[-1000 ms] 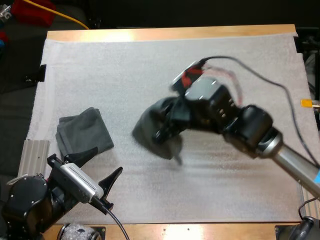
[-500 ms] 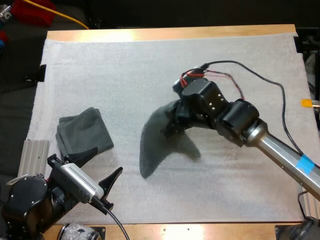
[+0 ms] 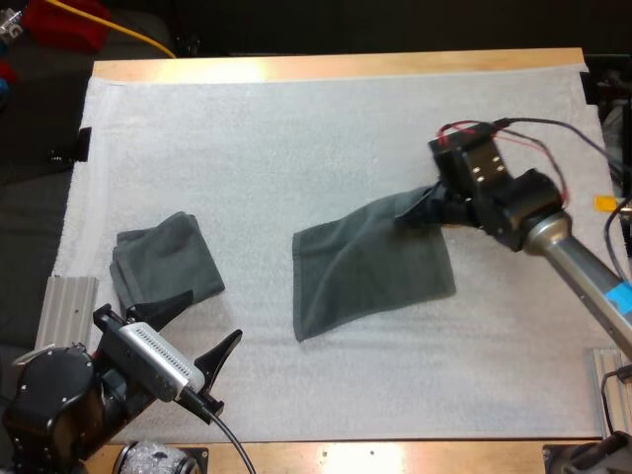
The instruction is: Pick towel from pile, fold and stack
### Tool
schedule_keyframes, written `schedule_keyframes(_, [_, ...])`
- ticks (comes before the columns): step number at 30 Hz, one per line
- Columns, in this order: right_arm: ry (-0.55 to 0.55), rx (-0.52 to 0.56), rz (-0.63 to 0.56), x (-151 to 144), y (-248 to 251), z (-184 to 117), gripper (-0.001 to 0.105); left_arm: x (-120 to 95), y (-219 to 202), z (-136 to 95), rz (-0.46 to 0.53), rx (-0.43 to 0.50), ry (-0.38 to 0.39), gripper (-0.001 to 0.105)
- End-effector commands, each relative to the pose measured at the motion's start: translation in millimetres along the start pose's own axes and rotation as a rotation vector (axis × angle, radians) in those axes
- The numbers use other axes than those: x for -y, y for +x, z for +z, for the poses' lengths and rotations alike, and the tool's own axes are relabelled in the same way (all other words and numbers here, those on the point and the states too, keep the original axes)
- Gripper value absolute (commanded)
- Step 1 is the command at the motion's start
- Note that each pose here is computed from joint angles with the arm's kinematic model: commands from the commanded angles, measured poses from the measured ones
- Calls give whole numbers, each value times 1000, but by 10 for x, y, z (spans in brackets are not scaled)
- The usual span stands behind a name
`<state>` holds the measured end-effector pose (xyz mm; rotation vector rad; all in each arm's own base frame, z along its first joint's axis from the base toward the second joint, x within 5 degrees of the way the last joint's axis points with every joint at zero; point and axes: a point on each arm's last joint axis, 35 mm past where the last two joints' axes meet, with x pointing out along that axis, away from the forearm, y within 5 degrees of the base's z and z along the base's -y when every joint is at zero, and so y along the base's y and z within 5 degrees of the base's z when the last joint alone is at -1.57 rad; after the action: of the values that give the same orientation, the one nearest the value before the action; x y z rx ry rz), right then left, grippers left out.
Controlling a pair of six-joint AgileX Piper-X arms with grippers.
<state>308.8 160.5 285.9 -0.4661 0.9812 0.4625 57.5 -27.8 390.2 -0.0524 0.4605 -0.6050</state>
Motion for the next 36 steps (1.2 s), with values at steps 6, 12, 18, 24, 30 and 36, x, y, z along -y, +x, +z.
schedule_keyframes(6, [38, -87, -34, 206, -26, -131, 75, 10, -13, 24, -8, 8, 6, 65])
schedule_keyframes(12, [37, -115, -43, 211, -163, -193, 73, 10, -13, 24, -8, 8, 6, 65])
schedule_keyframes(18, [35, -136, -38, 201, -406, -284, 72, 10, -13, 24, -8, 8, 6, 65])
schedule_keyframes(24, [59, -133, -26, 187, -635, -364, 72, 10, -13, 24, -8, 8, 6, 65])
schedule_keyframes(30, [77, -107, -14, 175, -853, -433, 72, 10, -13, 24, -8, 8, 6, 65])
schedule_keyframes(36, [89, -83, -9, 164, -1037, -499, 72, 10, -13, 24, -8, 8, 6, 65])
